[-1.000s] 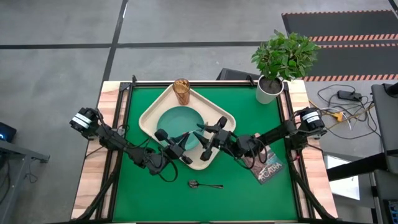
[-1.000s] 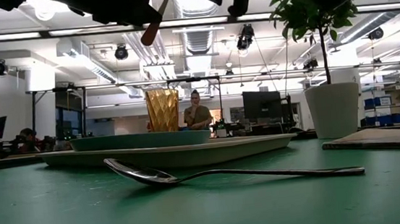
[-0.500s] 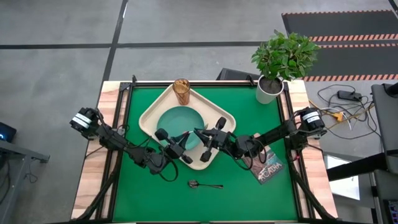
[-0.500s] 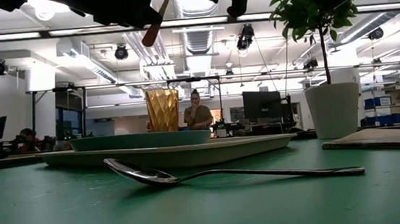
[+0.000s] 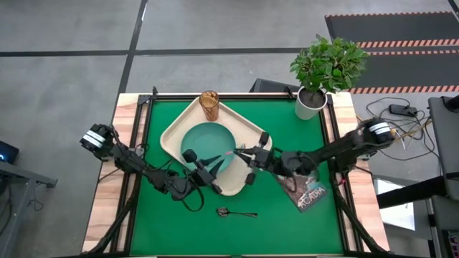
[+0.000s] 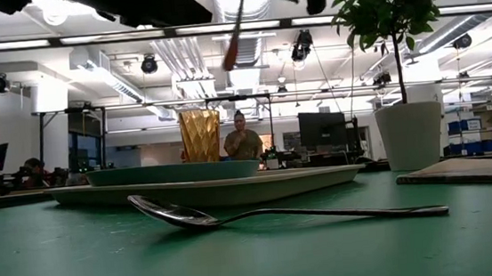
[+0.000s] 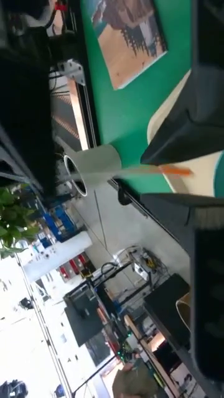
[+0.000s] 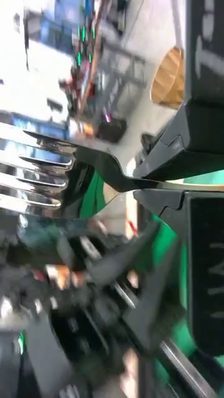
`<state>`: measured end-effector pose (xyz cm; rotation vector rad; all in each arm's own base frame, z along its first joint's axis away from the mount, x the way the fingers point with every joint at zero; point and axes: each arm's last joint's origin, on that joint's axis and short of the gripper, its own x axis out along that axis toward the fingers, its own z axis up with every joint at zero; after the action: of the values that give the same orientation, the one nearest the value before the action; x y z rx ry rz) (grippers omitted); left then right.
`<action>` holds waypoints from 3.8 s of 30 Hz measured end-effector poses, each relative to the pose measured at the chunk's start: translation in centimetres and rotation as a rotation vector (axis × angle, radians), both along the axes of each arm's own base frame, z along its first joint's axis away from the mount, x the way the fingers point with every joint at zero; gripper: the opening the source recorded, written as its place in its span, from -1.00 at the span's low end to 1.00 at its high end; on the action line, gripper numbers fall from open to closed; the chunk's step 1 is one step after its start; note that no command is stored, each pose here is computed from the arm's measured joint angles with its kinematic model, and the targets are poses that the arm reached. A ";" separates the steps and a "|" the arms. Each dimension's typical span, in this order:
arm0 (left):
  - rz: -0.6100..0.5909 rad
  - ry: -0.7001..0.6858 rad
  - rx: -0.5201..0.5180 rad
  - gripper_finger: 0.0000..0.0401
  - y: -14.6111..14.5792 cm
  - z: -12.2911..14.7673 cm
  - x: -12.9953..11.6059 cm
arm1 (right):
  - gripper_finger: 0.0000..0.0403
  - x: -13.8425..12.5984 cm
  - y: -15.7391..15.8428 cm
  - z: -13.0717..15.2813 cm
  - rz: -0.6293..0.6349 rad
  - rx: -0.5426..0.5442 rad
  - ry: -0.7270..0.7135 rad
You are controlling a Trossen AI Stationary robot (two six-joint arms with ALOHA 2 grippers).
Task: Pick and place plate/cup/fork/spoon on tray
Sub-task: Put the orange fork on the white tray to the right of the green plate
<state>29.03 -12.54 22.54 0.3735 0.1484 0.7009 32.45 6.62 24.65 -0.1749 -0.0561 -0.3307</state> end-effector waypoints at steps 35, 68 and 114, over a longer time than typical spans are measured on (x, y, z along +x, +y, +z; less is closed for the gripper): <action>-0.690 -0.237 -0.328 0.05 -0.7 0.1 7.7 | -0.96 -7.9 0.0 -3.0 0.817 -0.063 0.093; -0.704 -0.199 -0.441 -0.95 0.1 -2.3 10.8 | -0.91 -7.9 0.0 -3.2 0.815 -0.073 0.122; 0.125 0.347 -1.089 -0.99 4.7 -3.1 9.3 | -0.17 -15.9 -2.3 1.8 0.617 0.175 0.190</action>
<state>38.32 -7.88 19.45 -0.5703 0.8429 0.5793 16.60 4.30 26.41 -0.0096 0.1067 0.2972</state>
